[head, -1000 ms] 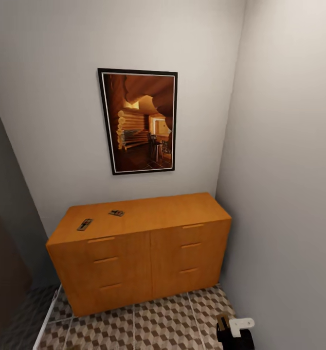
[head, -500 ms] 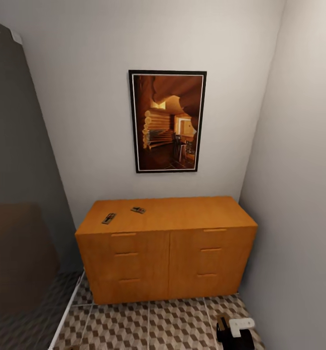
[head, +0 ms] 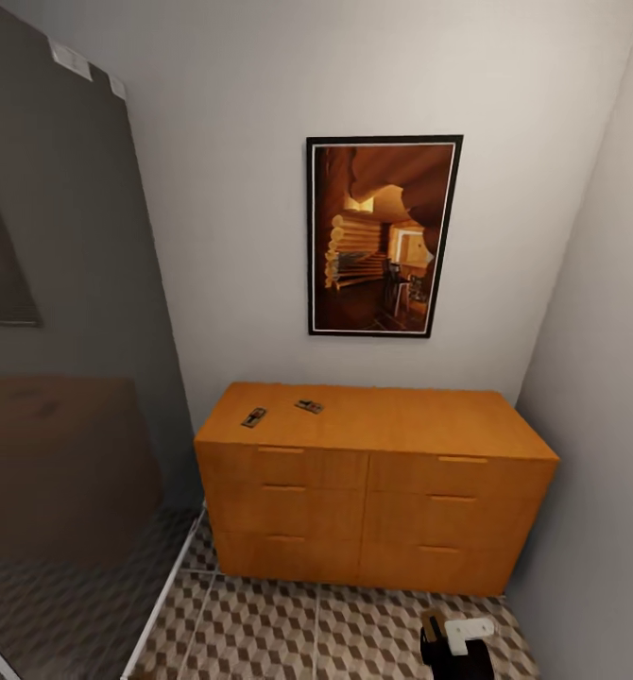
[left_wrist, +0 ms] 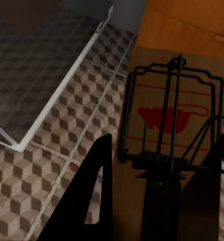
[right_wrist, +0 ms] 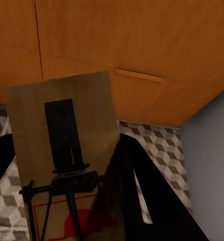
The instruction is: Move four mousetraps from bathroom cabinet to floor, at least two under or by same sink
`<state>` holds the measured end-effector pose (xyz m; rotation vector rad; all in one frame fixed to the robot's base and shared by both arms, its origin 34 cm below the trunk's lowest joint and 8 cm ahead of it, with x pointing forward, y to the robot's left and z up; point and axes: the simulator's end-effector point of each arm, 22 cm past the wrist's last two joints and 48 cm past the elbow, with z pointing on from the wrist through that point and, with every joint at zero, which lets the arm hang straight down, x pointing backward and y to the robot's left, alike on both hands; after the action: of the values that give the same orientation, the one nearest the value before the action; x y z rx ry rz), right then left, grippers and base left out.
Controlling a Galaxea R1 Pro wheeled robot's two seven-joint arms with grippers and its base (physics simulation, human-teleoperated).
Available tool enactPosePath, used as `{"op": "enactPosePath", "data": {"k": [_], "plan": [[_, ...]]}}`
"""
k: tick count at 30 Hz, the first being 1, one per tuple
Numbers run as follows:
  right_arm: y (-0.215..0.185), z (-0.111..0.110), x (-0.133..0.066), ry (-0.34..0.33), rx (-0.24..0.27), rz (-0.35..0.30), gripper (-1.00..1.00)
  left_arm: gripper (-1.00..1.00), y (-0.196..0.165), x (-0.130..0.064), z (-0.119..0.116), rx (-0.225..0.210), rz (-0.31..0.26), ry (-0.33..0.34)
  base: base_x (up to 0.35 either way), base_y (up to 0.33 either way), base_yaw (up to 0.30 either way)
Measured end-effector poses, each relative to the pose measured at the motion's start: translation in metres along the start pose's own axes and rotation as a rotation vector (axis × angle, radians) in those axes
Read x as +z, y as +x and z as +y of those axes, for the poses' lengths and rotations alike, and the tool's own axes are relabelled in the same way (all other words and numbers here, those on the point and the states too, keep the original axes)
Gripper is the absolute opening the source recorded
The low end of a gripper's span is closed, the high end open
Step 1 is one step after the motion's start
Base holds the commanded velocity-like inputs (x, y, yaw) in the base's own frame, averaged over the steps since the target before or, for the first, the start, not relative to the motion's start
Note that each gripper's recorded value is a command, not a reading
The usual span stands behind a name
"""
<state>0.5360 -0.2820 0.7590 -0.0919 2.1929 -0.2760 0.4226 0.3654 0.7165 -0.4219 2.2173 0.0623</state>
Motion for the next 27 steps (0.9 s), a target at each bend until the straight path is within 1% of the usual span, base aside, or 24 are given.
{"op": "enactPosePath", "data": {"k": [11,22,27], "plan": [[-0.0002,-0.0020,0.0000,0.011,0.000,0.000,-1.00,-1.00,-0.0003,0.0001,0.0000,0.000,0.000,0.000,0.000,0.000,0.300],[-0.0001,0.0018,-0.0003,-0.001,0.001,0.001,-1.00,-1.00,-0.0001,-0.0001,0.0011,0.000,0.000,0.000,0.000,0.000,0.300],[-0.0003,0.0020,-0.0002,-0.002,0.001,0.001,-1.00,-1.00,0.0008,-0.0001,-0.0032,0.000,0.002,0.009,0.000,0.000,0.300]]}}
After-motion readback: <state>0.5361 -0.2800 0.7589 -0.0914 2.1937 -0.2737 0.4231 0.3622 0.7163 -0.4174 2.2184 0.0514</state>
